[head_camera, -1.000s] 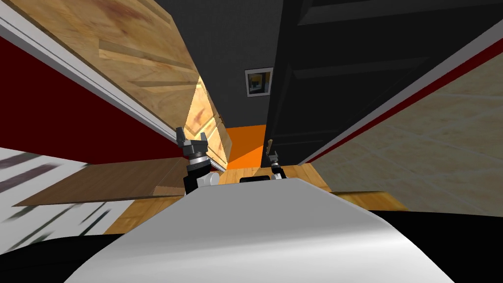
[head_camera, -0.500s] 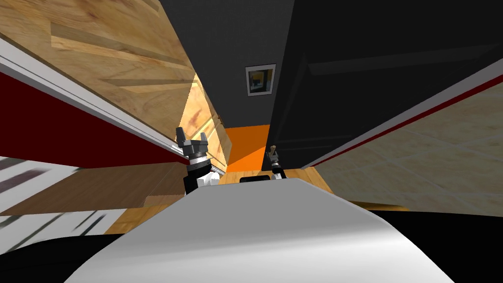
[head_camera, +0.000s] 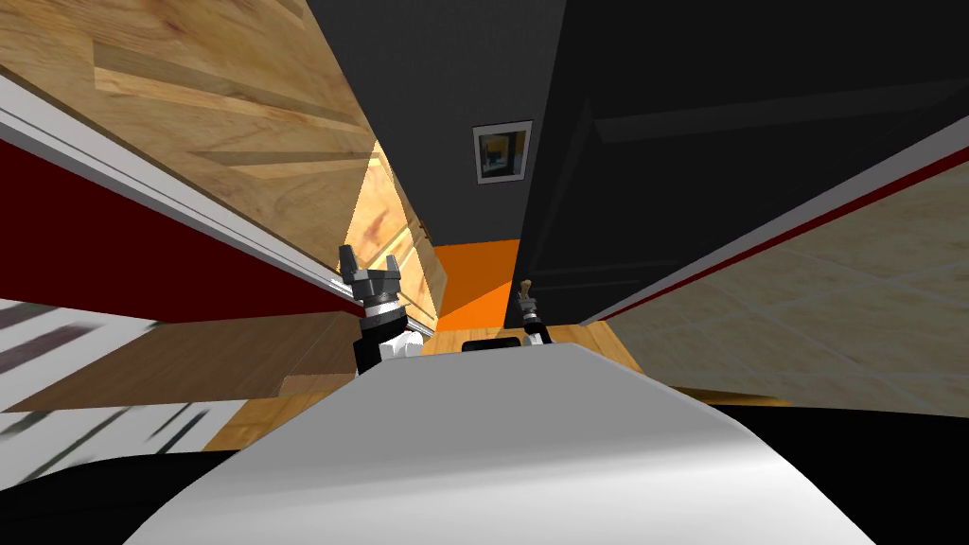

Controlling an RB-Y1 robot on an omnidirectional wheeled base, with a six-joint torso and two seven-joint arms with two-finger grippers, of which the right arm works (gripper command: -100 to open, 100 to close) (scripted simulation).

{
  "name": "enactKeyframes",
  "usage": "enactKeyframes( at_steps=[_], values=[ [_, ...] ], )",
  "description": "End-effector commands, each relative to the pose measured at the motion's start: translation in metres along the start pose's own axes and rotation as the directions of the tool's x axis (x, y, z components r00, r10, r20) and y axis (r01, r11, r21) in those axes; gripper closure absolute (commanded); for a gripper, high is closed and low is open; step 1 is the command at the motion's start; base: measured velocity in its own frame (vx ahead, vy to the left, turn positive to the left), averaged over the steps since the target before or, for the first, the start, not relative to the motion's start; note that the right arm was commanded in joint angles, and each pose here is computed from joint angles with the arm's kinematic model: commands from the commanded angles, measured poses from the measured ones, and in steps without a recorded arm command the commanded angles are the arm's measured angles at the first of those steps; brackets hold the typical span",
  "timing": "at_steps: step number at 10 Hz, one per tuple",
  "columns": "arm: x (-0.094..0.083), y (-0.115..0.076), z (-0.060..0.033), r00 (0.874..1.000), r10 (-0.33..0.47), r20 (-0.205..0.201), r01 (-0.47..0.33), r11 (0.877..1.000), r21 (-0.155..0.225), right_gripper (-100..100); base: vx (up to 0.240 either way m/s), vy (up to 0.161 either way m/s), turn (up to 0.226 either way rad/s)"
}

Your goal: Push the door open

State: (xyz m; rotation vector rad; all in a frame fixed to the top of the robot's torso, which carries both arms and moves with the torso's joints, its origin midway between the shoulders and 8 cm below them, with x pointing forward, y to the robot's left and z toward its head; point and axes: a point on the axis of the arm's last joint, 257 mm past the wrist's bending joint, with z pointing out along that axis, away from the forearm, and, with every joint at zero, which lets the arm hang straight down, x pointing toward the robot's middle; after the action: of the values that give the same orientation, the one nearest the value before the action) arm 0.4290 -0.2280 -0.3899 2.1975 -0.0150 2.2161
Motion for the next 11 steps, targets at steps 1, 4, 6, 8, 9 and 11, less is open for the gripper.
enactKeyframes(
  at_steps=[1, 4, 6, 8, 9, 11],
  values=[
    [-0.001, -0.001, -0.0019, 1.0, 0.0, 0.002, 0.0, 1.0, 0.001, 100, 0.0, 0.0, 0.0],
    [0.001, 0.01, 0.0028, 1.0, -0.001, -0.001, 0.001, 1.0, -0.03, 100, 0.144, 0.035, -0.028],
    [0.001, 0.017, 0.0044, 1.0, -0.002, -0.002, 0.001, 0.999, -0.049, 100, 0.159, 0.018, -0.024],
    [0.001, 0.027, 0.0067, 1.0, -0.002, -0.003, 0.002, 0.997, -0.081, 100, 0.189, 0.036, -0.038],
    [0.001, 0.033, 0.0078, 1.0, -0.003, -0.003, 0.002, 0.995, -0.098, 100, 0.21, 0.049, -0.044],
    [0.002, 0.046, 0.0097, 1.0, -0.003, -0.004, 0.003, 0.991, -0.135, 100, 0.195, 0.033, -0.049]
  ],
)
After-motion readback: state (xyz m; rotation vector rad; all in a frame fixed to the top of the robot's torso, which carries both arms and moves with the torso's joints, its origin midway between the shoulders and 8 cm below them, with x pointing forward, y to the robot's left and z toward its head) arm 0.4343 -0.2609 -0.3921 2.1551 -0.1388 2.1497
